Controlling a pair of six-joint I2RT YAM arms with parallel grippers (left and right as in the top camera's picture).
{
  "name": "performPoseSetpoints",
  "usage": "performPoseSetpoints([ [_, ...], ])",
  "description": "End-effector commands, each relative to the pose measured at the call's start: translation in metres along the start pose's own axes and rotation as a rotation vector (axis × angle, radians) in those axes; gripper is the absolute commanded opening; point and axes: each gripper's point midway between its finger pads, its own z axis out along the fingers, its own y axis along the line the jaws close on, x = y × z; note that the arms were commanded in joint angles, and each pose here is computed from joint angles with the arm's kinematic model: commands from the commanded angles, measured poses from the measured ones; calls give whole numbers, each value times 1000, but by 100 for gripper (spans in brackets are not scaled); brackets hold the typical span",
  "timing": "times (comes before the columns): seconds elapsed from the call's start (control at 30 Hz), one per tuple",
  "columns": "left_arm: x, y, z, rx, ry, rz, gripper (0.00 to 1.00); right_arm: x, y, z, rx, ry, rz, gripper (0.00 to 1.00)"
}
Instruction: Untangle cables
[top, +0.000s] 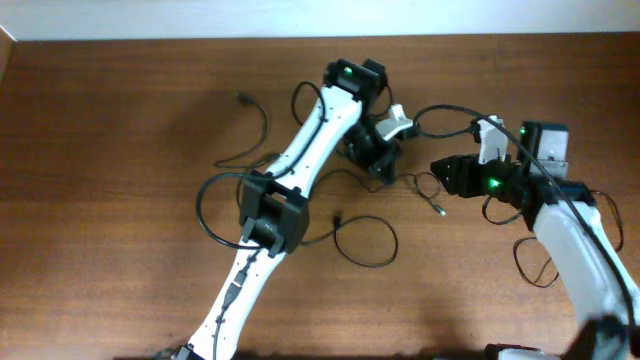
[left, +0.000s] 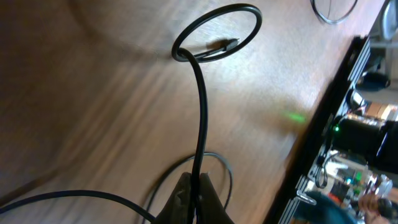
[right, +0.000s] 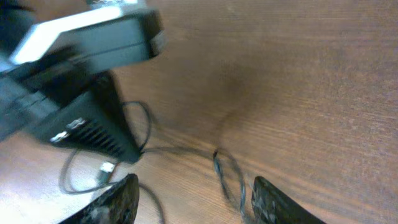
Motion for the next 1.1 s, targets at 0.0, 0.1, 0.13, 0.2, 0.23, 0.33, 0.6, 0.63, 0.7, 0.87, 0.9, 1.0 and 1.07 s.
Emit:
performPoseSetpoints([
  [0.0,1,0,6,-2,16,23,0,12,-21,27,8,46,-16,56],
  [0.1,1,0,6,-3,16,23,0,34,-33,47,1,122,33,50],
  [0.13,1,0,6,-3,16,23,0,40,-33,48,-1,142,45,48],
  [0.2,1,0,6,-3,16,23,0,50,-31,47,-5,183,72,47],
  [0.23,1,0,6,-2,15,23,0,53,-30,46,-6,195,80,47],
  [0.33,1,0,6,-2,16,23,0,57,-30,46,-7,205,86,37],
  [0.6,1,0,6,0,15,23,0,57,-37,64,7,199,62,33],
  [0.63,1,-1,6,6,12,23,0,51,-31,66,-23,175,47,29],
  [0.7,1,-2,6,8,11,23,0,29,-5,66,-185,85,20,14],
  [0.87,-1,-5,6,27,4,7,0,-1,-4,27,-334,-38,175,4],
  [0.9,-1,-5,6,30,2,7,0,-10,-2,10,-385,-78,191,4],
  [1.0,-2,-8,6,47,-4,7,0,-33,0,-50,-540,-218,214,4],
  [1.07,-2,-9,6,50,-5,3,0,-39,6,-75,-629,-270,200,4],
])
